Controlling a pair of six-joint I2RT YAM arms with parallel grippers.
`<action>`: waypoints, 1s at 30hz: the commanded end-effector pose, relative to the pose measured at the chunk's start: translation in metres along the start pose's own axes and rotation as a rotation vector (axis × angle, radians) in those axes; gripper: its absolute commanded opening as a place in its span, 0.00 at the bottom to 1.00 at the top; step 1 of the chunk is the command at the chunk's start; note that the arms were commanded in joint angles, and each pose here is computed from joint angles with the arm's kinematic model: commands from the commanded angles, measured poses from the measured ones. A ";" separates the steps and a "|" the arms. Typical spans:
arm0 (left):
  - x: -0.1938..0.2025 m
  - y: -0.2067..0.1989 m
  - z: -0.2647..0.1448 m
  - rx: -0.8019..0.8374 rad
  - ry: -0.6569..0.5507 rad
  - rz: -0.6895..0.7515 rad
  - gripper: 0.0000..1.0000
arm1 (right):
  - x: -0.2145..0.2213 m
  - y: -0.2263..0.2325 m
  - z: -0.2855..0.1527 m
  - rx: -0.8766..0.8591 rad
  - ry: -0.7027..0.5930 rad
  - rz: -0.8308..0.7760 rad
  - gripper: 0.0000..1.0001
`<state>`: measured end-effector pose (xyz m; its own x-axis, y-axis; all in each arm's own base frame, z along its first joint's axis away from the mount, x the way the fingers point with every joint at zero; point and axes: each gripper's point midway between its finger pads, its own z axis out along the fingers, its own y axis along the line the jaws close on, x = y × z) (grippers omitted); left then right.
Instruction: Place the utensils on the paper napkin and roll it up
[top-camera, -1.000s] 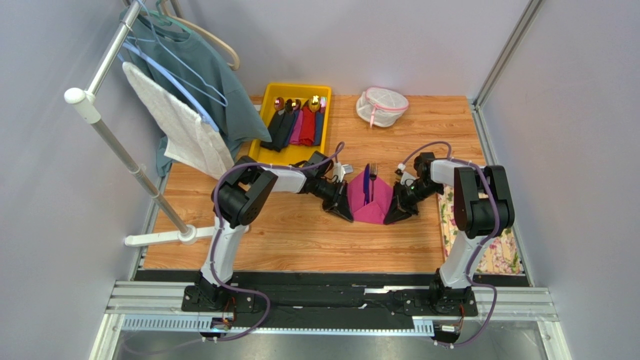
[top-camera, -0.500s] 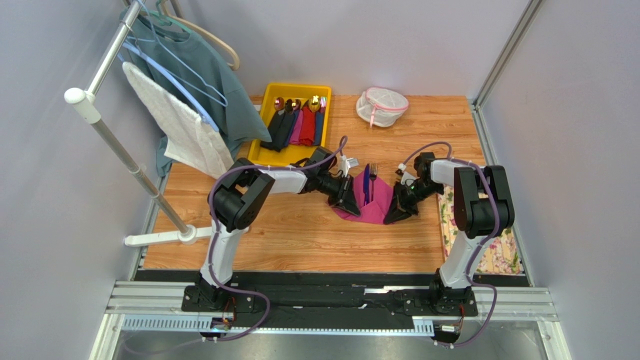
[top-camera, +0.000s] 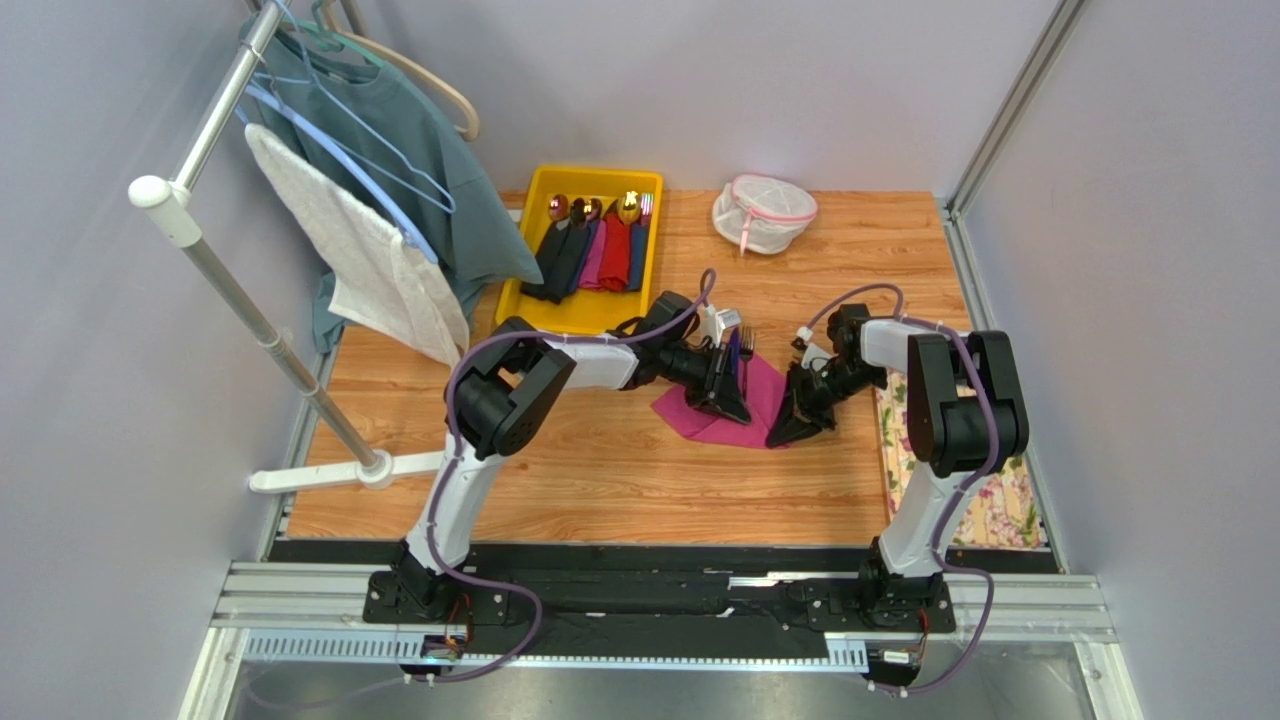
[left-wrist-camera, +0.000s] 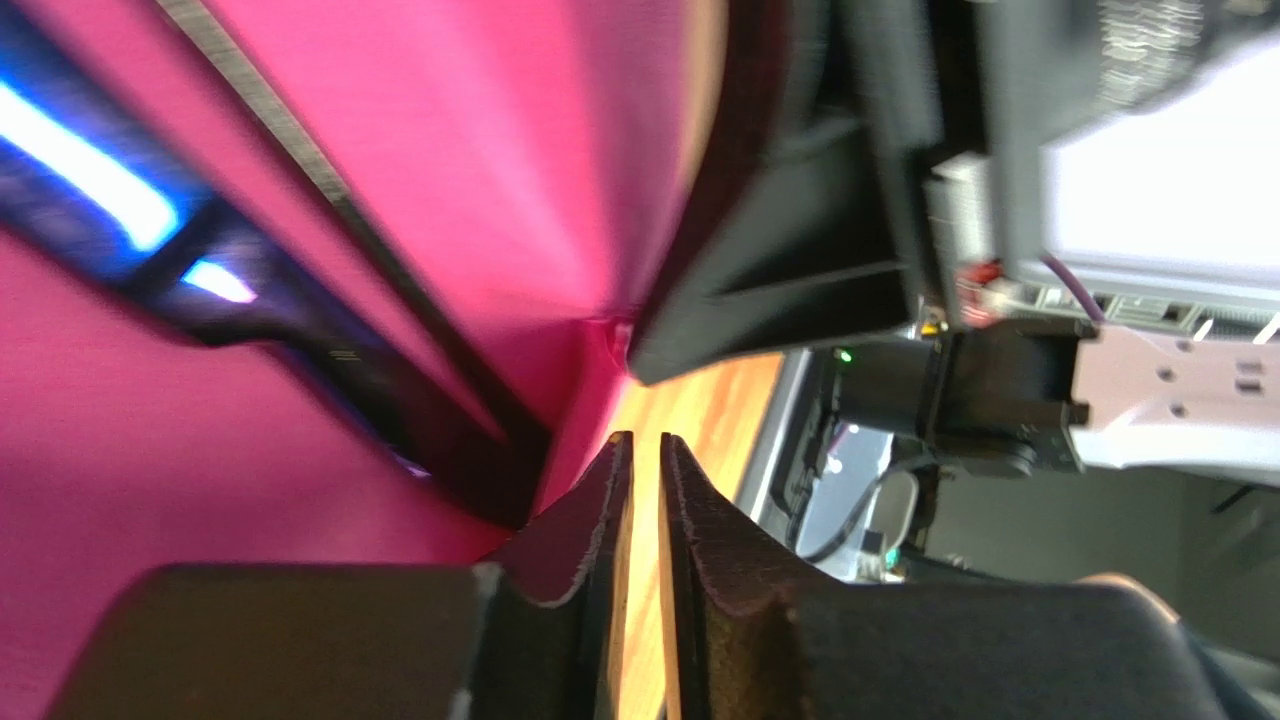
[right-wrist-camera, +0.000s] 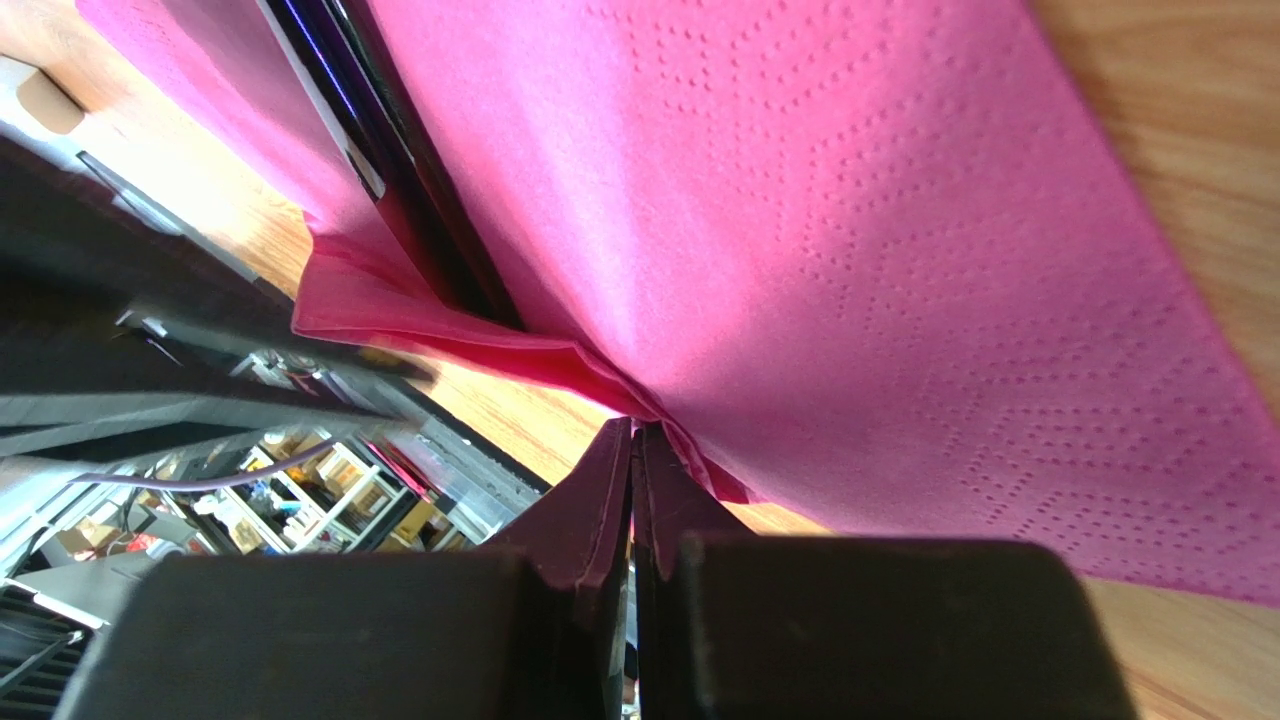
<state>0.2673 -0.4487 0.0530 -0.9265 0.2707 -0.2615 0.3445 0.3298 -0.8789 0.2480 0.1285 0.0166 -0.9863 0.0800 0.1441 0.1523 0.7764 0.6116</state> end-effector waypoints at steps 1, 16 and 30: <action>-0.017 0.001 0.006 0.004 -0.048 -0.015 0.18 | -0.015 0.013 -0.009 -0.015 -0.062 -0.052 0.04; -0.012 0.017 0.010 -0.013 -0.042 -0.051 0.11 | -0.030 0.046 -0.019 -0.079 -0.118 -0.062 0.04; -0.020 0.009 0.003 0.010 -0.066 -0.051 0.12 | -0.039 0.026 0.009 0.015 -0.108 -0.061 0.03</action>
<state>0.2793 -0.4494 0.0311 -0.9567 0.2123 -0.1992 0.2679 0.3741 -0.8879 0.2768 0.1538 0.0265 -0.9941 0.0887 0.0621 0.1080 0.7697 0.6292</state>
